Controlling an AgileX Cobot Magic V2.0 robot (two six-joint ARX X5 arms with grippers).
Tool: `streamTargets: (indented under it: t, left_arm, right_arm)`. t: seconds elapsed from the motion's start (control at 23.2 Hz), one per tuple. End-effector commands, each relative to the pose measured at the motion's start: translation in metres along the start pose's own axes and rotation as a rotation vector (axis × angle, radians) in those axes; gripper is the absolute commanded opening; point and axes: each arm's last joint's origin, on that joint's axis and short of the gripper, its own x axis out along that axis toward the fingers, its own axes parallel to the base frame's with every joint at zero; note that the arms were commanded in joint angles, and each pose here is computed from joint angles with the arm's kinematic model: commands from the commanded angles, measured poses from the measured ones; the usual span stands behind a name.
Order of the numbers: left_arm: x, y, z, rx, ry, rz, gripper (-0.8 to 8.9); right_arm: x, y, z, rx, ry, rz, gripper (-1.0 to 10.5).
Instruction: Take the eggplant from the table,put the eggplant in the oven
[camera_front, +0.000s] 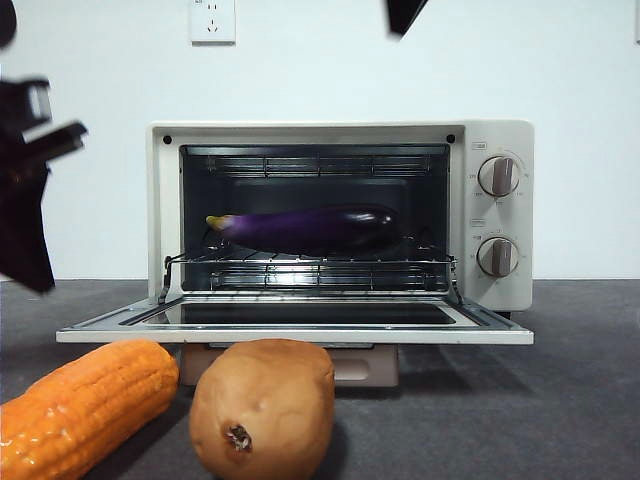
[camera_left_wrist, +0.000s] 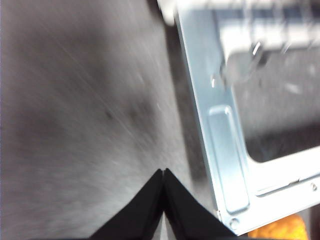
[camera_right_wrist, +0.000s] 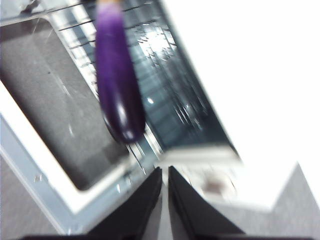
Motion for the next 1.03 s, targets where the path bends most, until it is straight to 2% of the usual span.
streamTargets:
  t: [0.04,0.26,0.47,0.82,1.03]
  left_arm:
    - [0.016,0.007,0.001,0.001,0.047,-0.054,0.04]
    - [0.038,0.023,-0.001,-0.05,0.104,-0.153,0.04]
    - [0.052,0.035,-0.005,-0.103,0.15,-0.328,0.04]
    - [0.071,0.046,-0.014,-0.165,0.21,-0.528,0.04]
    - [0.072,0.05,-0.014,-0.197,0.197,-0.666,0.04]
  right_arm:
    - [-0.023,-0.01,-0.006,0.1,-0.039,0.006,0.0]
    - [-0.056,-0.029,-0.025,0.176,-0.101,-0.003,0.0]
    - [-0.078,-0.042,-0.039,0.241,-0.167,-0.013,0.0]
    - [-0.102,-0.055,-0.056,0.295,-0.243,-0.024,0.0]
    - [-0.109,-0.058,-0.063,0.324,-0.256,-0.025,0.0]
